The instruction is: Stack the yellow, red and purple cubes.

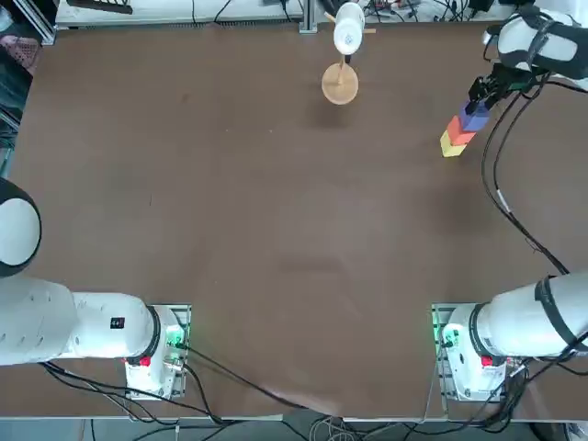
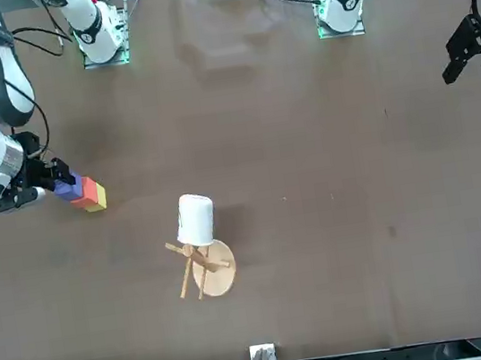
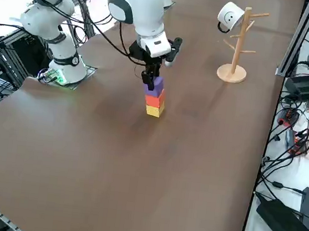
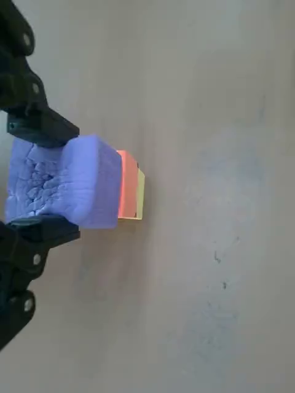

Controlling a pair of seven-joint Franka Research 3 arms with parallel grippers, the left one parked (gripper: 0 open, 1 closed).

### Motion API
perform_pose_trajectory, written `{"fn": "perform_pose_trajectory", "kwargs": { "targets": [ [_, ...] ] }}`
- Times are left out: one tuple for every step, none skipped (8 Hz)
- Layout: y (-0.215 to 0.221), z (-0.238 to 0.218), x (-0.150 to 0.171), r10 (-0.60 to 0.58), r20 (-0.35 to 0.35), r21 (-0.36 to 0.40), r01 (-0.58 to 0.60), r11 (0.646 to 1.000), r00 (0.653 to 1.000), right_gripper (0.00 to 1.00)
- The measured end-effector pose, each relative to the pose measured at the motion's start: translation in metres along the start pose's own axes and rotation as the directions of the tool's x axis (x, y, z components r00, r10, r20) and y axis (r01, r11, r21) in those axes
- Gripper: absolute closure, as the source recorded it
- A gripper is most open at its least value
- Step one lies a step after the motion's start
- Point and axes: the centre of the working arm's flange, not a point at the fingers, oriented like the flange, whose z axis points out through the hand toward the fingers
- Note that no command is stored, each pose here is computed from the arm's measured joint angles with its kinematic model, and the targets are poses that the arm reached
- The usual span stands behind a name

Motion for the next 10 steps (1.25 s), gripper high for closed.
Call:
{"fn": "perform_pose_trajectory", "kwargs": {
  "targets": [
    [-0.0004, 0.0017, -0.0004, 0.000, 0.002, 0.000, 0.000, 1.000, 1.000, 0.40],
    [-0.0011, 0.0034, -0.0004, -0.001, 0.004, 0.000, 0.001, 1.000, 1.000, 0.40],
    [-0.0016, 0.0046, 0.0000, 0.001, 0.005, 0.000, -0.001, 1.000, 1.000, 0.38],
    [-0.0018, 0.0060, 0.0002, 0.009, 0.007, 0.000, -0.009, 1.000, 1.000, 0.37],
    [-0.0023, 0.0076, 0.0004, 0.019, 0.010, 0.000, -0.019, 1.000, 1.000, 0.36],
    [-0.0027, 0.0085, 0.0006, 0.023, 0.011, 0.000, -0.023, 1.000, 1.000, 0.35],
    [-0.0028, 0.0086, 0.0006, 0.025, 0.011, 0.000, -0.025, 1.000, 1.000, 0.33],
    [-0.0028, 0.0086, 0.0006, 0.026, 0.011, 0.000, -0.026, 1.000, 1.000, 0.22],
    [-0.0027, 0.0085, 0.0007, 0.026, 0.010, 0.000, -0.026, 1.000, 1.000, 0.13],
    [-0.0027, 0.0085, 0.0008, 0.027, 0.010, 0.000, -0.027, 1.000, 1.000, 0.10]
  ]
}}
